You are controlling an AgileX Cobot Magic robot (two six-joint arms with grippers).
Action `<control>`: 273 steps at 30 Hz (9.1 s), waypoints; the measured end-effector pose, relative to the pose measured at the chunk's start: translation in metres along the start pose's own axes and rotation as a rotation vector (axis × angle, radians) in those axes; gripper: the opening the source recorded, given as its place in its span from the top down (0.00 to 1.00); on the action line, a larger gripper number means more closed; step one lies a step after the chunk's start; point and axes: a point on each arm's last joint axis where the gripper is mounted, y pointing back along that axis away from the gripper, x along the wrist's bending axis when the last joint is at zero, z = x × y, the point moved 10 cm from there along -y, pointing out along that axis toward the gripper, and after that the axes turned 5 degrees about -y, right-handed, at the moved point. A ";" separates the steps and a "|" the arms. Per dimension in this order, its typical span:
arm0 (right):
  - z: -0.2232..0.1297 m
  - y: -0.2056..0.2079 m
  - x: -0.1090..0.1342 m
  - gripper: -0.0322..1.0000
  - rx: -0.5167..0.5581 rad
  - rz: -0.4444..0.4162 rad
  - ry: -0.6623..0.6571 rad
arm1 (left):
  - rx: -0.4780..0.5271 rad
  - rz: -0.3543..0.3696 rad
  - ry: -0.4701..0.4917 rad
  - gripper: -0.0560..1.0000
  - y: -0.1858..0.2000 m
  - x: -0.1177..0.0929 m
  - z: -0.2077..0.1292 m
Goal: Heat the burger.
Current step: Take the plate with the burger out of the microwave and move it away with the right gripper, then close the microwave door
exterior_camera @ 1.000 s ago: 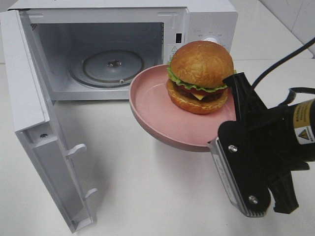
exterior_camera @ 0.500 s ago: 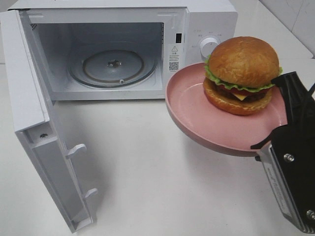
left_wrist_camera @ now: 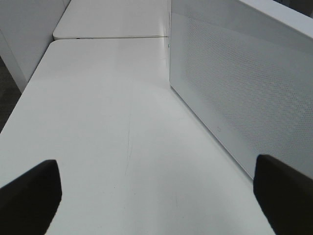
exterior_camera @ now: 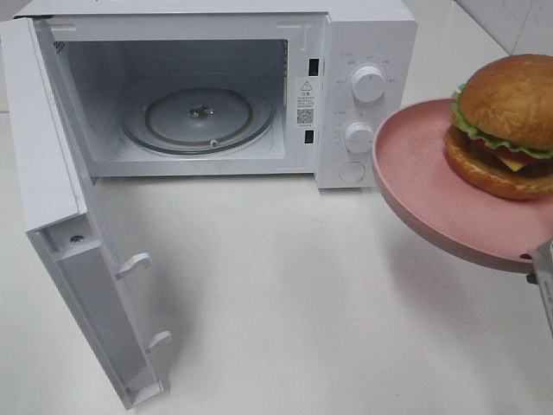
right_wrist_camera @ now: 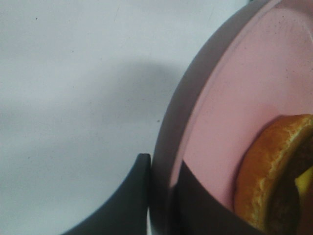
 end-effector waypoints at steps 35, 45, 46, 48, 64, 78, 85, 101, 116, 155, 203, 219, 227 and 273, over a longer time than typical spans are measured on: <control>-0.086 0.013 0.012 0.90 0.423 -0.127 -0.604 | 0.000 0.000 0.000 0.01 0.000 0.000 0.000; -0.093 0.006 0.014 0.90 0.522 -0.162 -0.763 | 0.000 0.000 0.000 0.01 0.000 0.000 0.000; -0.093 0.006 0.014 0.90 0.522 -0.162 -0.763 | 0.000 0.000 0.000 0.01 0.000 0.000 0.000; -0.091 0.002 0.014 0.90 0.536 -0.171 -0.810 | 0.000 0.000 0.000 0.01 0.000 0.000 0.000; -0.080 -0.026 0.006 0.90 0.643 -0.233 -0.981 | 0.000 0.000 0.000 0.01 0.000 0.000 0.000; -0.070 -0.062 0.013 0.89 0.746 -0.274 -1.094 | 0.000 0.000 0.000 0.01 0.000 0.000 0.000; -0.061 -0.092 0.022 0.88 0.738 -0.266 -1.115 | 0.000 0.000 0.000 0.01 0.000 0.000 0.000; -0.062 -0.135 0.040 0.86 0.762 -0.286 -1.098 | 0.000 0.000 0.000 0.01 0.000 0.000 0.000; -0.073 -0.142 0.049 0.58 0.837 -0.305 -1.018 | 0.000 0.000 0.000 0.01 0.000 0.000 0.000; 0.012 0.043 0.004 0.22 0.178 0.204 -1.216 | 0.000 0.000 0.000 0.01 0.000 0.000 0.000; -0.063 0.117 0.040 0.23 -0.266 -0.362 -1.612 | 0.000 0.000 0.000 0.01 0.000 0.000 0.000; -0.064 0.116 0.040 0.23 -0.259 -0.369 -1.620 | 0.000 0.000 0.000 0.01 0.000 0.000 0.000; -0.064 0.116 0.040 0.23 -0.259 -0.369 -1.620 | 0.000 0.000 0.000 0.01 0.000 0.000 0.000; -0.064 0.116 0.040 0.23 -0.259 -0.369 -1.620 | -0.022 -0.073 0.062 0.26 -0.006 -0.011 0.023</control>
